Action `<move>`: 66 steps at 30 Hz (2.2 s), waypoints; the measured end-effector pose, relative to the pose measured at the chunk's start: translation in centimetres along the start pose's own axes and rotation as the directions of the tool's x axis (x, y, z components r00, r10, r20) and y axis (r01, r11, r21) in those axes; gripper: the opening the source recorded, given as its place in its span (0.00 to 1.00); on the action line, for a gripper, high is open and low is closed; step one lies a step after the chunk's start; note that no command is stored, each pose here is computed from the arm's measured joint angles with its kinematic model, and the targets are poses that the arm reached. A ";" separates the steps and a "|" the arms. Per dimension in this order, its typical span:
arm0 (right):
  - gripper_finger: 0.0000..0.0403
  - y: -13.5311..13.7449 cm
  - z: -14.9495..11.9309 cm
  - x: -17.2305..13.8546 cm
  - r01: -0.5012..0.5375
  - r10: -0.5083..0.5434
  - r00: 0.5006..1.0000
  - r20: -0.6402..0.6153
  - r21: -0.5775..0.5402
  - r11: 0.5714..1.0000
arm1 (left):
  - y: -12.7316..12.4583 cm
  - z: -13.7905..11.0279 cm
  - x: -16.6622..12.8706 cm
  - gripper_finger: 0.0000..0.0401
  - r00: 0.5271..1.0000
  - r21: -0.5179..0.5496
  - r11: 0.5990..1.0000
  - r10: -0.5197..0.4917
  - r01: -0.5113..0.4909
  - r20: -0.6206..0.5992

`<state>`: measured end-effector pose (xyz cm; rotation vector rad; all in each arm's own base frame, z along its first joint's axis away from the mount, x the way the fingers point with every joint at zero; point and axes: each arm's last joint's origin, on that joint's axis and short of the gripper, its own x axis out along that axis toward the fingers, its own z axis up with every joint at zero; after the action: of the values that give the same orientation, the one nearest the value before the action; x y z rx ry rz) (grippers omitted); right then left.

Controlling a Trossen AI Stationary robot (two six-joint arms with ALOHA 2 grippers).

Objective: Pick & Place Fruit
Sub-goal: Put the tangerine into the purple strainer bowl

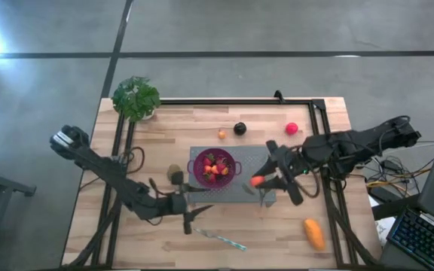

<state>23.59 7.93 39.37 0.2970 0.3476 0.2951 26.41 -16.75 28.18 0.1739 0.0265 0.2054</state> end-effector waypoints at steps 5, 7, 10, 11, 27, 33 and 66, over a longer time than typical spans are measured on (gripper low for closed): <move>0.31 0.7 -0.6 1.5 -0.024 0.023 0.999 -0.028 -0.026 0.999 | -1.4 1.1 2.8 0.57 1.000 -0.070 0.997 0.021 -0.020 0.008; 0.31 0.7 -0.6 1.7 -0.026 0.025 0.999 -0.025 -0.035 0.999 | -2.1 1.3 3.6 0.57 1.000 -0.134 0.991 0.022 -0.021 0.008; 0.32 0.7 -0.7 1.7 -0.025 0.023 0.999 -0.026 -0.078 0.997 | -3.0 1.1 4.2 0.57 1.000 -0.243 0.970 0.004 -0.002 0.004; 0.33 0.7 -0.7 1.7 -0.025 0.023 0.999 -0.027 -0.102 0.995 | -3.3 1.0 4.4 0.57 1.000 -0.286 0.958 -0.019 0.021 0.008; 0.33 0.5 -2.4 5.8 -0.046 0.005 0.996 -0.086 -0.476 0.878 | -2.6 1.1 6.5 0.57 0.973 -0.768 0.601 -0.182 0.222 0.139; 0.34 0.5 -2.5 7.4 -0.039 0.016 0.999 -0.047 -0.548 0.835 | -2.6 1.1 6.5 0.57 0.969 -0.777 0.582 -0.201 0.238 0.147; 0.35 0.6 -2.2 9.3 0.006 0.042 0.997 0.060 -0.646 0.763 | -2.7 1.0 6.5 0.19 0.961 -0.724 0.637 -0.236 0.264 0.143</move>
<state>30.98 12.12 34.93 -0.3787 0.1532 0.4051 33.36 -18.24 28.67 -0.6532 -0.0712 -0.0824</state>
